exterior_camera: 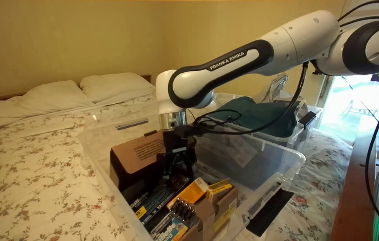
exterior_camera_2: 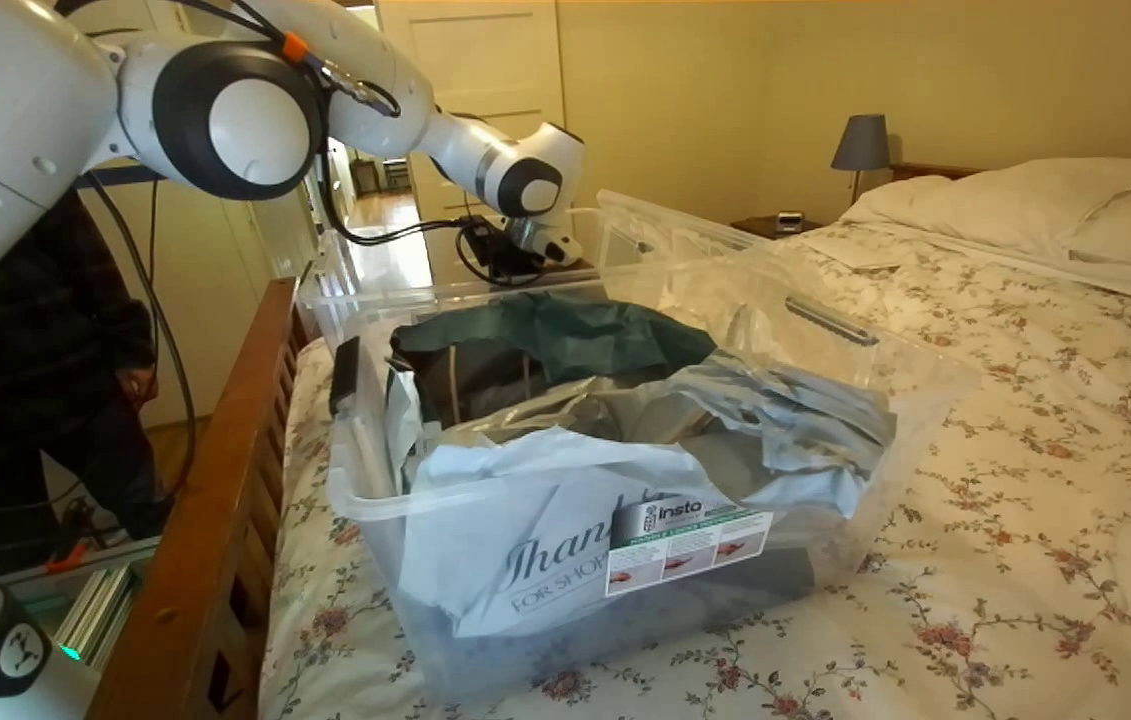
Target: Remove one box from the container on the left and put it in the container on the right.
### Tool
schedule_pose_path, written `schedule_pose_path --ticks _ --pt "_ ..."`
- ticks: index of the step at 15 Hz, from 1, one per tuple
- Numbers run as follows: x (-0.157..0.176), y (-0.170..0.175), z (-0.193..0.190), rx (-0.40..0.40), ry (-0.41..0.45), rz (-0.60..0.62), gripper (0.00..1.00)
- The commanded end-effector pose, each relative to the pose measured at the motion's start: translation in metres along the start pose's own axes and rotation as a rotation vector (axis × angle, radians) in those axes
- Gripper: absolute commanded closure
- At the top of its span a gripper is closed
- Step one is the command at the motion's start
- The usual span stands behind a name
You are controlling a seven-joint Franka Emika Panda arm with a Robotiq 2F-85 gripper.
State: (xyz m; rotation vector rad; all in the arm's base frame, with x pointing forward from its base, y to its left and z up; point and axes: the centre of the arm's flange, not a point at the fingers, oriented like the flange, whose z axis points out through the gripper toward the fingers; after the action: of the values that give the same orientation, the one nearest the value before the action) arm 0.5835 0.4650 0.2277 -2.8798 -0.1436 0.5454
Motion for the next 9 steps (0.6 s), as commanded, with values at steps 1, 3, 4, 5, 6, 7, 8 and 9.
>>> schedule_pose_path --ticks 1,3,4,5,6,7,8,9 --pt "0.03 -0.005 0.011 0.057 -0.039 0.024 0.32" --pt "0.031 -0.001 0.007 0.102 -0.081 0.019 0.46" --pt "0.032 0.001 0.006 0.124 -0.104 0.023 0.54" --pt "0.033 0.003 0.004 0.154 -0.122 0.022 0.6" --pt "0.035 0.004 0.002 0.185 -0.146 0.014 0.66" --pt "0.035 0.005 -0.001 0.206 -0.164 0.003 0.74" --pt "0.036 0.009 -0.001 0.227 -0.185 0.008 0.8" --pt "0.038 0.012 -0.001 0.249 -0.212 0.013 0.88"
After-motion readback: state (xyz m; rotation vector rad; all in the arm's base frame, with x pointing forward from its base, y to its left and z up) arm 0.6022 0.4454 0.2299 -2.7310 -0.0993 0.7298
